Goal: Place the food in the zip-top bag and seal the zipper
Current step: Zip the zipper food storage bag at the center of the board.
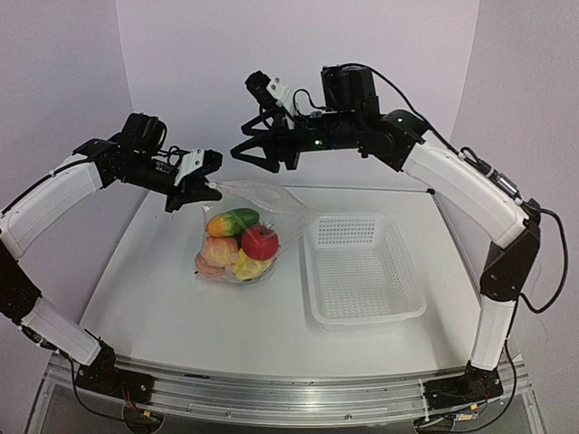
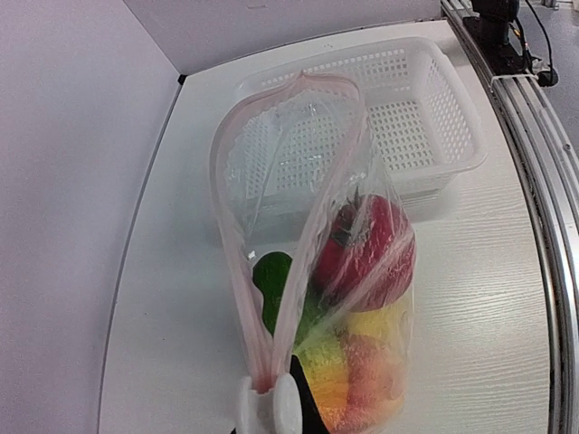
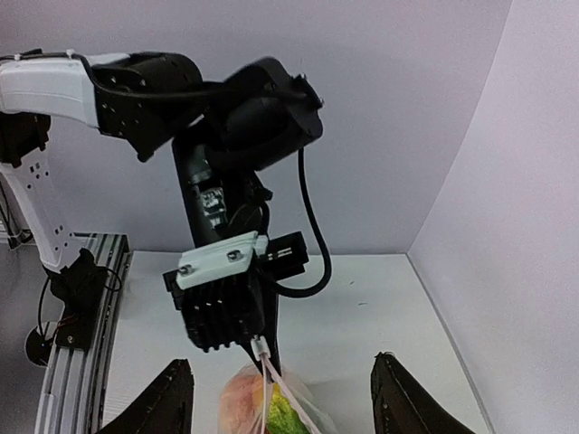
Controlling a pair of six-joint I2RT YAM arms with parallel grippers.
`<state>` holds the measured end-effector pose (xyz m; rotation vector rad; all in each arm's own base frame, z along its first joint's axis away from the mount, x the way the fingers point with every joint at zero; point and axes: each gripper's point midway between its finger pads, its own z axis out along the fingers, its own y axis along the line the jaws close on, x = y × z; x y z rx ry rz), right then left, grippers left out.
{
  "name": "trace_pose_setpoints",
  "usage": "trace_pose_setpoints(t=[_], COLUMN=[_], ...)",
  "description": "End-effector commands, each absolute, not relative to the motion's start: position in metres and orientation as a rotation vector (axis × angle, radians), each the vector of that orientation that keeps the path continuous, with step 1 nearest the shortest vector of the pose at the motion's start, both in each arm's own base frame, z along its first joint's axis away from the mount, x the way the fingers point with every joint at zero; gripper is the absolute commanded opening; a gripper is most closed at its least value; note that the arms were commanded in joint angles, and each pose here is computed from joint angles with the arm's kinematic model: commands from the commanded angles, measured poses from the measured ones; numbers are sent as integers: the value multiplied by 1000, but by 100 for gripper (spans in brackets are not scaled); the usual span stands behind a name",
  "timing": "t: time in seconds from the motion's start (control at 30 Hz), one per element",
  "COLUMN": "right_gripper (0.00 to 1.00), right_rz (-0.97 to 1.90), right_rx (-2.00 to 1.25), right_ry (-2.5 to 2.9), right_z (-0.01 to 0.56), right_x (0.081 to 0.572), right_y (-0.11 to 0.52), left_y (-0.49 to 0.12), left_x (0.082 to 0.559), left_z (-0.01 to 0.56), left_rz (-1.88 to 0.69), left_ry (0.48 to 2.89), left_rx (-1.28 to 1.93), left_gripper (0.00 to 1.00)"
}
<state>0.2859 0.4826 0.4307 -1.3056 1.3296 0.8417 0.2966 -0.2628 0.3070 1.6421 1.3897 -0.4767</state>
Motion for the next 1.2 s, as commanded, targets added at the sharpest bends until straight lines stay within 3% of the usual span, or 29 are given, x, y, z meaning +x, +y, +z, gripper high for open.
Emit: trace_pose_setpoints(t=[0.0, 0.17, 0.53, 0.97, 1.17], right_gripper=[62, 61, 47, 39, 25], right_rz=[890, 944, 987, 1013, 1017], right_rx=[-1359, -1376, -1344, -1341, -1330], right_ry=[1329, 1295, 1325, 1332, 1344], right_z=[407, 410, 400, 392, 391], right_x=[293, 287, 291, 293, 293], right_y=[499, 503, 524, 534, 533], left_y=[-266, -271, -280, -290, -289], left_x=[289, 279, 286, 282, 282], left_z=[358, 381, 380, 389, 384], left_rz=[-455, -513, -463, -497, -492], left_ry=[1286, 1259, 1286, 1291, 1298], left_rx=[1597, 1587, 1610, 1600, 1608], left_gripper=[0, 0, 0, 0, 0])
